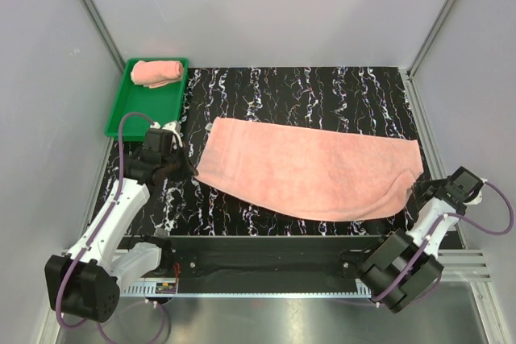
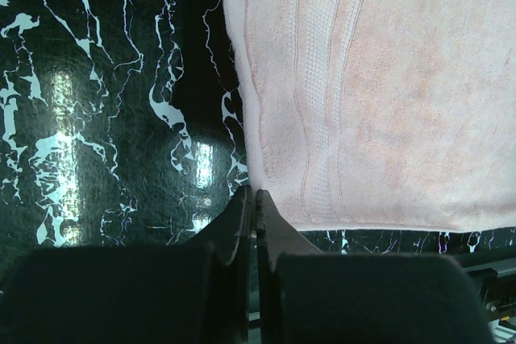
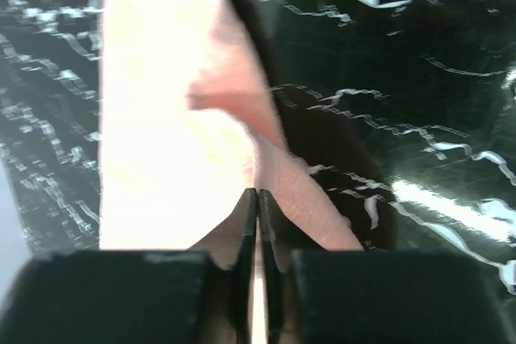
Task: Roll the towels
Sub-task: Fold the towel
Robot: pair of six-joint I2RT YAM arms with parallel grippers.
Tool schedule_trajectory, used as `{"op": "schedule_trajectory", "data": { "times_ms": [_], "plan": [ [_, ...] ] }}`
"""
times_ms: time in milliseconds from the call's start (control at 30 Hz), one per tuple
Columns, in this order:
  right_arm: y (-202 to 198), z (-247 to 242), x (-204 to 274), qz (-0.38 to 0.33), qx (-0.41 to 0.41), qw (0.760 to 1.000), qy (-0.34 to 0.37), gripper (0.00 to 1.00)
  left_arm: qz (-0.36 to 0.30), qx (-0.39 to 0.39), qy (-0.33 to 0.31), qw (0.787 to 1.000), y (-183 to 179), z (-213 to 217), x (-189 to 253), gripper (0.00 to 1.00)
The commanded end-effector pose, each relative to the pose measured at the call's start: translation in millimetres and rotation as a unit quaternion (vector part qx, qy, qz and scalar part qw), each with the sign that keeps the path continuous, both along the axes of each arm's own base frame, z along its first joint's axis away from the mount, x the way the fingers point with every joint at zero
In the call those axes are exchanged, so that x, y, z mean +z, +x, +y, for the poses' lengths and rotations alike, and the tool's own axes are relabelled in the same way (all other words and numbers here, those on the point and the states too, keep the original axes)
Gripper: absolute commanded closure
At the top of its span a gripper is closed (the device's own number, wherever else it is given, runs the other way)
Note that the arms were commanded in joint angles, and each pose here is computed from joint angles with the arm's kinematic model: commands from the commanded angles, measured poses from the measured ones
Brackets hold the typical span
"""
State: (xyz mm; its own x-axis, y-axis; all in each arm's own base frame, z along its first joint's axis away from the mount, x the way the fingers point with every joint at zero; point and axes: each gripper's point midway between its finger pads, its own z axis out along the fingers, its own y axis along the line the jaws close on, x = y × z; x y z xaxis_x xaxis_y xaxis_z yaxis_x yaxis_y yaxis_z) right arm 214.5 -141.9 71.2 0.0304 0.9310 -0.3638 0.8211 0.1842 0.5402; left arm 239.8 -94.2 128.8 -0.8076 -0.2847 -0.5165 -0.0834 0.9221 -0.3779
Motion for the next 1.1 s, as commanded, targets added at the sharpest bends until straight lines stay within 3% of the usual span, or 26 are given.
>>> {"op": "schedule_trajectory", "data": {
  "times_ms": [0,567,733,833,1067],
  "plan": [
    [2,17,10,-0.025,0.023,0.999,0.003,0.95,-0.029,-0.004,-0.003,1.000,8,-1,10,1.00],
    [8,37,34,-0.057,0.081,0.995,-0.002,1.00,-0.029,-0.001,-0.002,1.000,8,-1,10,1.00],
    [12,34,72,-0.086,0.087,0.992,-0.034,1.00,-0.038,0.011,0.008,0.999,10,5,14,1.00],
    [13,26,95,-0.085,0.078,0.992,-0.058,1.00,-0.050,0.025,0.013,0.998,12,9,20,1.00],
    [21,1,89,-0.040,0.041,0.998,-0.034,1.00,-0.052,0.049,0.019,0.997,27,12,32,1.00]
  ]
}}
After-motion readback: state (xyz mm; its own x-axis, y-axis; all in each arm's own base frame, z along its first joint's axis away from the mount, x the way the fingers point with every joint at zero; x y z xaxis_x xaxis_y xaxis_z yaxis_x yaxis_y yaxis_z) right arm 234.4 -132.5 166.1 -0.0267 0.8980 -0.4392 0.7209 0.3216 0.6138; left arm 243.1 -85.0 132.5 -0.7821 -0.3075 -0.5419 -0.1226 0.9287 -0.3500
